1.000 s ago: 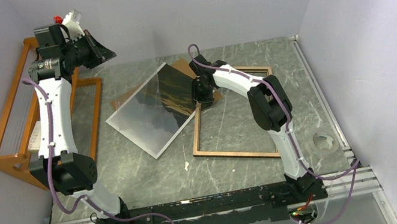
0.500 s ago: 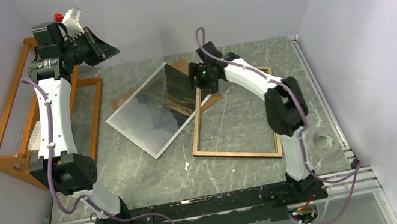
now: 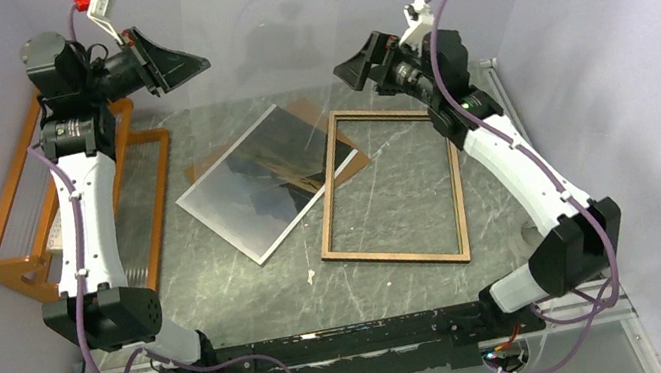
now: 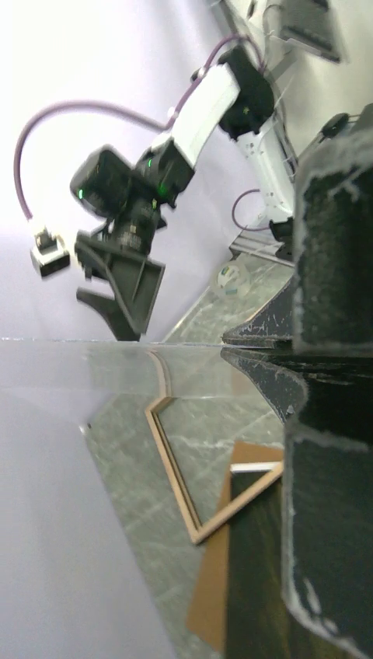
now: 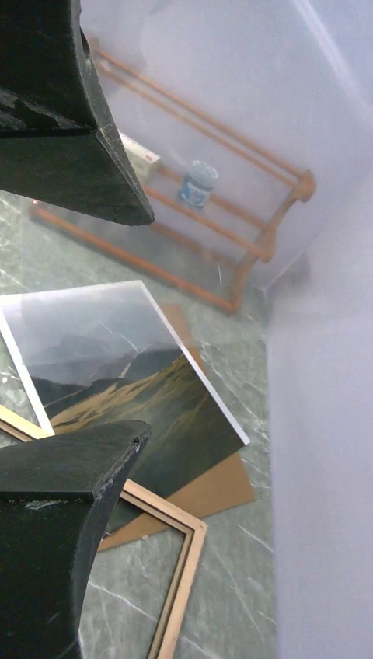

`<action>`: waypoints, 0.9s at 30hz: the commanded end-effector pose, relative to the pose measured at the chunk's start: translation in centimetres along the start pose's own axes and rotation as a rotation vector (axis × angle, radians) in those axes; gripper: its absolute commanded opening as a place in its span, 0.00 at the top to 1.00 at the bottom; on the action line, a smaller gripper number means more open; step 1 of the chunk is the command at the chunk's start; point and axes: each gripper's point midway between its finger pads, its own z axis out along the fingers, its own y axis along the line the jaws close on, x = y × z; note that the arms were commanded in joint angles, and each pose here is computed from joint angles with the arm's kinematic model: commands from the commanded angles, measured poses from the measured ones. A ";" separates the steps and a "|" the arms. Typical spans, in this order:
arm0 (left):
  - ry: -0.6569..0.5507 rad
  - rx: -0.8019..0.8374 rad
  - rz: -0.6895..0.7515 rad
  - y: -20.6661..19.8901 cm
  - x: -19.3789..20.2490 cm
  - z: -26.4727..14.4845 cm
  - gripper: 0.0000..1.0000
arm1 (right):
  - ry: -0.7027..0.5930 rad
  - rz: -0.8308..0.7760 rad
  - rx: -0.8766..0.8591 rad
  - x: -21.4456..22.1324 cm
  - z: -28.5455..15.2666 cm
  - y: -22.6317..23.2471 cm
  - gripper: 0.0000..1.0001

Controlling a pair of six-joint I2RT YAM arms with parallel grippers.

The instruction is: Put the photo into the frame

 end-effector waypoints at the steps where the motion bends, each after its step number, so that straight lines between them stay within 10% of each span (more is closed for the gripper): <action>1: -0.001 0.245 0.187 -8.6 -2.0 -1.7 0.97 | -0.175 0.007 -0.138 -4.6 -2.6 2.1 0.01; 27: -0.282 0.251 0.139 -14.5 -8.2 -3.0 0.97 | -0.127 -0.075 -0.870 -4.3 -12.7 14.1 0.18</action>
